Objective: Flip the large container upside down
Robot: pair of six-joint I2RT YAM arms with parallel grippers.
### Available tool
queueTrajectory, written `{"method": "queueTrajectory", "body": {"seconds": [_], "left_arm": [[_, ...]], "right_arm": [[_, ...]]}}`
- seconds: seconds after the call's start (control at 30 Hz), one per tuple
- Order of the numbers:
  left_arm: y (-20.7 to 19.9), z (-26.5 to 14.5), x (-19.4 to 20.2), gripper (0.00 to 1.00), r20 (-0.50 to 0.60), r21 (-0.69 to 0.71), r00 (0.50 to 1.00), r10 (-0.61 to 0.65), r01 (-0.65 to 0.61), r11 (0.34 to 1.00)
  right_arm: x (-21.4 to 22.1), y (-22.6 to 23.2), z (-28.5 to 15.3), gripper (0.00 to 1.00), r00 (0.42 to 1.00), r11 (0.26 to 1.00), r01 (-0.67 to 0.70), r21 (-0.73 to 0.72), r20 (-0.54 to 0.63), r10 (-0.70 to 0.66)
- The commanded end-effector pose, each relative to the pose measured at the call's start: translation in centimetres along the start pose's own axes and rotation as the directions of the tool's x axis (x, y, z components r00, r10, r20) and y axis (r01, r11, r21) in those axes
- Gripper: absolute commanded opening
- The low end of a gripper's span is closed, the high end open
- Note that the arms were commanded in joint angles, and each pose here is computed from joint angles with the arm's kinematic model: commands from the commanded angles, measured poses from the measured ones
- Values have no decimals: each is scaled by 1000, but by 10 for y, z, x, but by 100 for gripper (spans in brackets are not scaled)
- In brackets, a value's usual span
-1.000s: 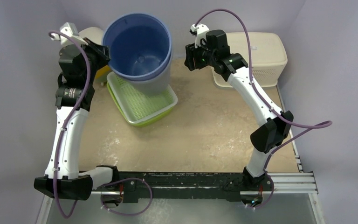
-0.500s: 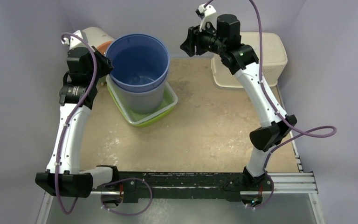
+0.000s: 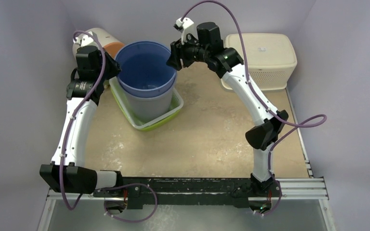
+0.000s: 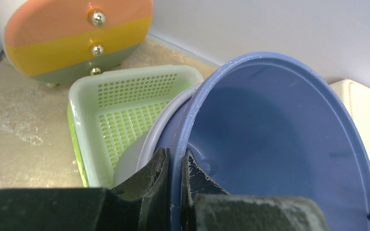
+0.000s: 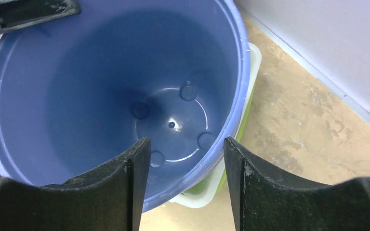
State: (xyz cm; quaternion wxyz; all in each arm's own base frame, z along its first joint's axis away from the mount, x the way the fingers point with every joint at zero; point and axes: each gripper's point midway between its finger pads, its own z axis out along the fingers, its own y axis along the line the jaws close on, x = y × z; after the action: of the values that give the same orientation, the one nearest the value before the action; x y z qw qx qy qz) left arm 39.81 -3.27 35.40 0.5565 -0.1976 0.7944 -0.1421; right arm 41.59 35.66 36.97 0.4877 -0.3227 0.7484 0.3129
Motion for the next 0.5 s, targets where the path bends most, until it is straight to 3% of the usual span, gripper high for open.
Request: {"method": "queueTrajectory", "body": {"seconds": [0.0, 0.27, 0.33, 0.43, 0.47], "left_arm": [[-56, -15, -48, 0, 124, 229, 991, -47, 17, 973], [-59, 1, -27, 2, 59, 262, 998, -35, 19, 965], [-64, 2, -28, 10, 60, 273, 997, -45, 28, 962], [-68, 5, -27, 32, 42, 280, 997, -57, 43, 959], [-69, 6, -26, 36, 32, 286, 998, -59, 47, 957]], "right_arm": [[-35, 48, -24, 60, 986, 987, 146, -62, 88, -141], [-33, 80, -26, 62, 976, 971, 210, -112, 90, -201], [-29, 93, -23, 63, 972, 963, 230, -141, 84, -220], [-23, 113, -16, 64, 968, 948, 249, -196, 82, -237], [-21, 119, -14, 65, 967, 944, 254, -211, 80, -243]]}}
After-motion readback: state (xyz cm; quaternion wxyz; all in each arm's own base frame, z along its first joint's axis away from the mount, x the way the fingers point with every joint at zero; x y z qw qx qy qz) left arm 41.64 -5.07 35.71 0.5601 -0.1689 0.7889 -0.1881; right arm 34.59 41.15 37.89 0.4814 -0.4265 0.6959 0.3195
